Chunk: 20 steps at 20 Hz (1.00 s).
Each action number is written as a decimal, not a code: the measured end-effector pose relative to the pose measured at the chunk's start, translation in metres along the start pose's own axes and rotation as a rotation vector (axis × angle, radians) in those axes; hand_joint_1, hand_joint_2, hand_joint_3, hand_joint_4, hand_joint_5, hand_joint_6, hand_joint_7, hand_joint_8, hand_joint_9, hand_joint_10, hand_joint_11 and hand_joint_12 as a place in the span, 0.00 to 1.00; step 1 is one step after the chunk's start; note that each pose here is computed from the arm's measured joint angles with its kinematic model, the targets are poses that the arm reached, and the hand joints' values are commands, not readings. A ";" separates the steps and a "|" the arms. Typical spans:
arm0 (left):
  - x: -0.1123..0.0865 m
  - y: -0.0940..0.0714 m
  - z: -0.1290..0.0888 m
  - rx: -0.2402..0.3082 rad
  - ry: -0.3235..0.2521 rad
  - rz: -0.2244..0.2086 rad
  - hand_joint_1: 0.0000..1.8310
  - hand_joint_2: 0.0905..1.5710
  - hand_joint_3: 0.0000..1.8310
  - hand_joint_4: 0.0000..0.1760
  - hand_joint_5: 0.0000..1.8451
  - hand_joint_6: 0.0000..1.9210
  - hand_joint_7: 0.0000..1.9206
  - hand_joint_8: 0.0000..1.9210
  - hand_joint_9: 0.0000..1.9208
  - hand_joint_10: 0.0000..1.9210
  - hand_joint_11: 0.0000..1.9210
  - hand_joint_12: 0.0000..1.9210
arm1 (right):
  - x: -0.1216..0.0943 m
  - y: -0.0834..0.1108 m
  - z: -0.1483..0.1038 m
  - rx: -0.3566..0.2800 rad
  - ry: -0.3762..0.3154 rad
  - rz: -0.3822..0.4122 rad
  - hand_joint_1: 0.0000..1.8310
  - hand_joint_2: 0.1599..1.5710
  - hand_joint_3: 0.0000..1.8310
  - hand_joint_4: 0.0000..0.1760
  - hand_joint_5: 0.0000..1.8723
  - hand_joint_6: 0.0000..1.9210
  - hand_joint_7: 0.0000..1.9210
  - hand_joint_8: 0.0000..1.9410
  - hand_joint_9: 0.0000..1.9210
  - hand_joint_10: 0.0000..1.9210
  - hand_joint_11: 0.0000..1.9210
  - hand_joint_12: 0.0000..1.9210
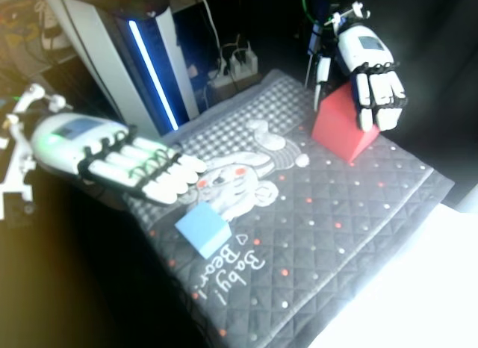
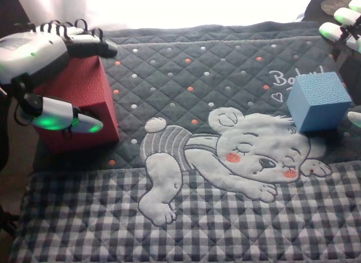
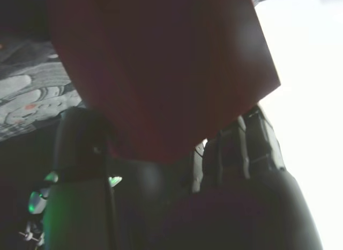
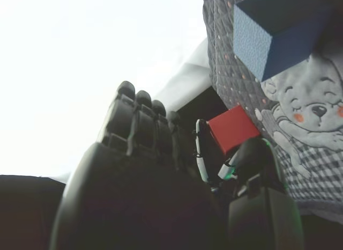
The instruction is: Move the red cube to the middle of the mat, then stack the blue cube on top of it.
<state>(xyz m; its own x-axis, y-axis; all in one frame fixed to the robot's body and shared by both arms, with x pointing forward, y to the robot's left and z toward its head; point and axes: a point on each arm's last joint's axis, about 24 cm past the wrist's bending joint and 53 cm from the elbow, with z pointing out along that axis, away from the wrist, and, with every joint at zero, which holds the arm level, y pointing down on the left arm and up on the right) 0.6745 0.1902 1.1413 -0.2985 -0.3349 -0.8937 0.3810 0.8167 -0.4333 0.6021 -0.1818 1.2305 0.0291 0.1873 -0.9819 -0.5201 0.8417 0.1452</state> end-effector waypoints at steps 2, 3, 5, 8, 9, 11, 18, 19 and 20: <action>-0.003 -0.002 0.001 0.004 -0.007 -0.002 0.81 0.69 0.02 0.35 0.00 0.94 0.00 0.87 0.04 1.00 0.15 1.00 | 0.001 -0.001 -0.001 0.004 0.001 0.001 0.17 0.82 0.00 0.23 0.00 0.00 0.00 0.00 0.00 0.00 0.01 0.01; -0.005 -0.004 0.001 0.012 -0.015 -0.004 0.81 0.69 0.01 0.40 0.00 0.97 0.00 0.86 0.07 1.00 0.17 1.00 | 0.001 -0.001 -0.001 0.005 0.003 0.001 0.16 0.82 0.00 0.12 0.00 0.00 0.00 0.00 0.00 0.00 0.01 0.01; -0.008 -0.017 -0.004 0.051 -0.020 0.004 0.83 0.67 0.01 0.40 0.01 0.95 0.01 0.84 0.13 0.99 0.25 1.00 | 0.002 -0.001 -0.001 0.005 0.004 0.001 0.13 0.82 0.00 0.12 0.00 0.00 0.00 0.00 0.00 0.00 0.01 0.02; -0.021 -0.046 -0.007 0.135 -0.058 0.029 0.85 0.67 0.01 0.29 0.00 0.93 0.00 0.87 0.13 1.00 0.27 1.00 | 0.001 -0.003 -0.001 0.012 0.003 0.007 0.12 0.81 0.00 0.31 0.00 0.00 0.00 0.00 0.00 0.00 0.00 0.00; -0.027 -0.053 -0.007 0.156 -0.076 0.028 0.84 0.68 0.01 0.27 0.00 0.91 0.00 0.89 0.14 1.00 0.29 1.00 | 0.001 -0.003 -0.001 0.009 0.003 0.005 0.13 0.82 0.00 0.26 0.00 0.00 0.00 0.00 0.00 0.00 0.00 0.00; -0.031 -0.063 -0.009 0.191 -0.087 0.023 0.84 0.68 0.00 0.39 0.01 0.85 0.00 0.87 0.15 1.00 0.31 1.00 | 0.001 -0.003 -0.001 0.011 0.003 0.006 0.14 0.81 0.00 0.39 0.00 0.00 0.00 0.00 0.00 0.00 0.01 0.01; -0.032 -0.122 0.005 0.367 -0.110 -0.011 0.77 0.68 0.05 0.29 0.02 0.84 0.01 0.84 0.13 0.96 0.24 1.00 | 0.003 -0.002 0.000 0.013 0.004 0.015 0.14 0.82 0.00 0.47 0.00 0.00 0.00 0.00 0.00 0.00 0.00 0.13; -0.021 -0.127 0.018 0.369 -0.074 -0.032 0.72 0.67 0.02 0.37 0.04 0.77 0.02 0.84 0.12 0.98 0.21 1.00 | 0.003 -0.003 0.000 0.015 0.004 0.016 0.13 0.82 0.00 0.50 0.00 0.00 0.00 0.00 0.00 0.00 0.00 0.05; -0.014 -0.129 0.026 0.363 -0.054 -0.045 0.72 0.67 0.02 0.37 0.04 0.77 0.02 0.84 0.12 0.98 0.21 1.00 | 0.003 -0.004 0.000 0.020 0.004 0.019 0.13 0.82 0.00 0.50 0.00 0.00 0.00 0.00 0.00 0.00 0.00 0.05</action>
<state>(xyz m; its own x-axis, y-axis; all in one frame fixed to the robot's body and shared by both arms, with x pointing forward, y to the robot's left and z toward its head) 0.6523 0.0775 1.2063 -0.2795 -0.3991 -0.8733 0.6571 0.5837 -0.4770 0.6043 -0.1848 1.2269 0.0158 0.2017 -0.9793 -0.5032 0.8480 0.1665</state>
